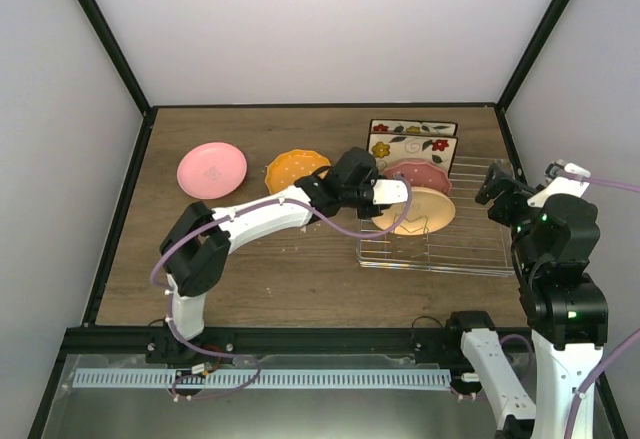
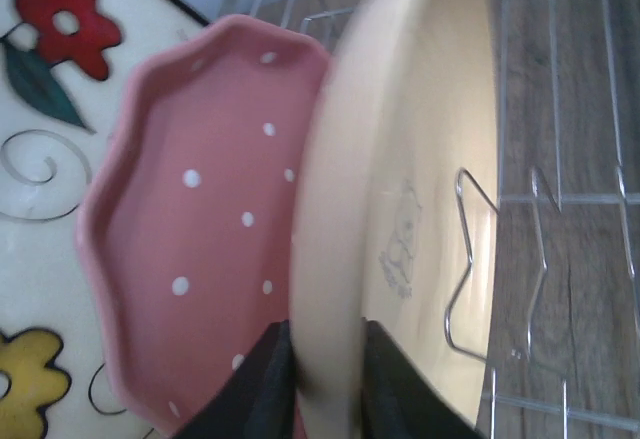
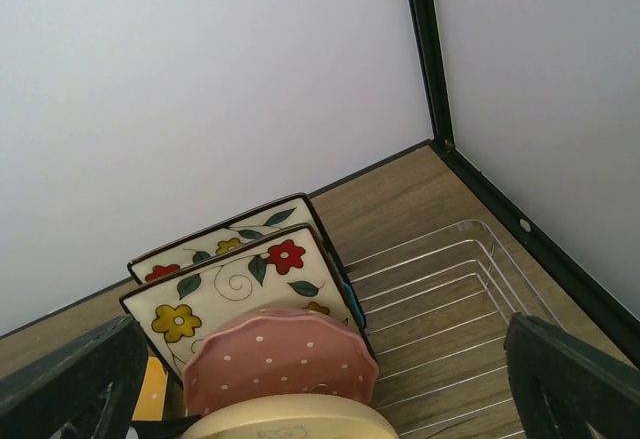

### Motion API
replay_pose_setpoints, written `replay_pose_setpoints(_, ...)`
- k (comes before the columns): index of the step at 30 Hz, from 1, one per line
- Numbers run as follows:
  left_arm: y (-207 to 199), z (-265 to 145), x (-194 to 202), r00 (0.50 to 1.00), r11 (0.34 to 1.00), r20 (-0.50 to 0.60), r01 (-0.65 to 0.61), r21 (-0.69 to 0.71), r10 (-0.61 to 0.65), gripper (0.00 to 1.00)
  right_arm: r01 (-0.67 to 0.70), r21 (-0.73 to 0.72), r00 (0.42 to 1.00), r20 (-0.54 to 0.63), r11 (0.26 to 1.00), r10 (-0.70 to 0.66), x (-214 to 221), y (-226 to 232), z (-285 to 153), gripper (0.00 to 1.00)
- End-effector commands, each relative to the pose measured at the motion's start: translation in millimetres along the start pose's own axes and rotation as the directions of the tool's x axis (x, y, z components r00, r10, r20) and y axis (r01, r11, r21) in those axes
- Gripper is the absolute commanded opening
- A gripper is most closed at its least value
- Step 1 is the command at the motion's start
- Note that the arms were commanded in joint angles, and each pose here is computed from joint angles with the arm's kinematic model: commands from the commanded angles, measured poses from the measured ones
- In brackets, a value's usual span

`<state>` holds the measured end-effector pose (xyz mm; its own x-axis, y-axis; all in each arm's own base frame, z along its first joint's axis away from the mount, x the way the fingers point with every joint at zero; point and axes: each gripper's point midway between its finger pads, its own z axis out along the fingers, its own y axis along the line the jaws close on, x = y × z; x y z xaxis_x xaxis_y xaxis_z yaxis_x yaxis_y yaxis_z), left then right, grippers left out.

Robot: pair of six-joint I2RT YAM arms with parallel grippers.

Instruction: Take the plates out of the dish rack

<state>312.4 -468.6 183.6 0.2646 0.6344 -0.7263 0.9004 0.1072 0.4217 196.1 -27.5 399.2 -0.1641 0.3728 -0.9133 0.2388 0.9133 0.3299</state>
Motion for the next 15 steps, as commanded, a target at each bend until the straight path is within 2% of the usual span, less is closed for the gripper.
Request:
replay_pose_setpoints(1, 7.1, 7.3, -13.2, 0.999, 0.998, 0.008, 0.037, -0.046, -0.037, 0.11, 0.01, 0.009, 0.999, 0.039, 1.0, -0.01, -10.7, -2.0, -9.7, 1.0)
replay_pose_setpoints(3, 14.6, 4.7, -18.6, 0.999, 0.995, 0.003, 0.052, -0.087, -0.052, 0.04, 0.011, 0.011, 0.999, 0.038, 1.0, -0.012, -10.2, -2.2, -8.8, 1.0)
replay_pose_setpoints(15, 75.3, -64.5, -87.6, 0.991, 0.94, 0.06, 0.132, -0.316, -0.119, 0.04, 0.001, 0.004, 1.0, 0.031, 1.0, -0.001, -2.4, -2.9, -4.0, 1.0)
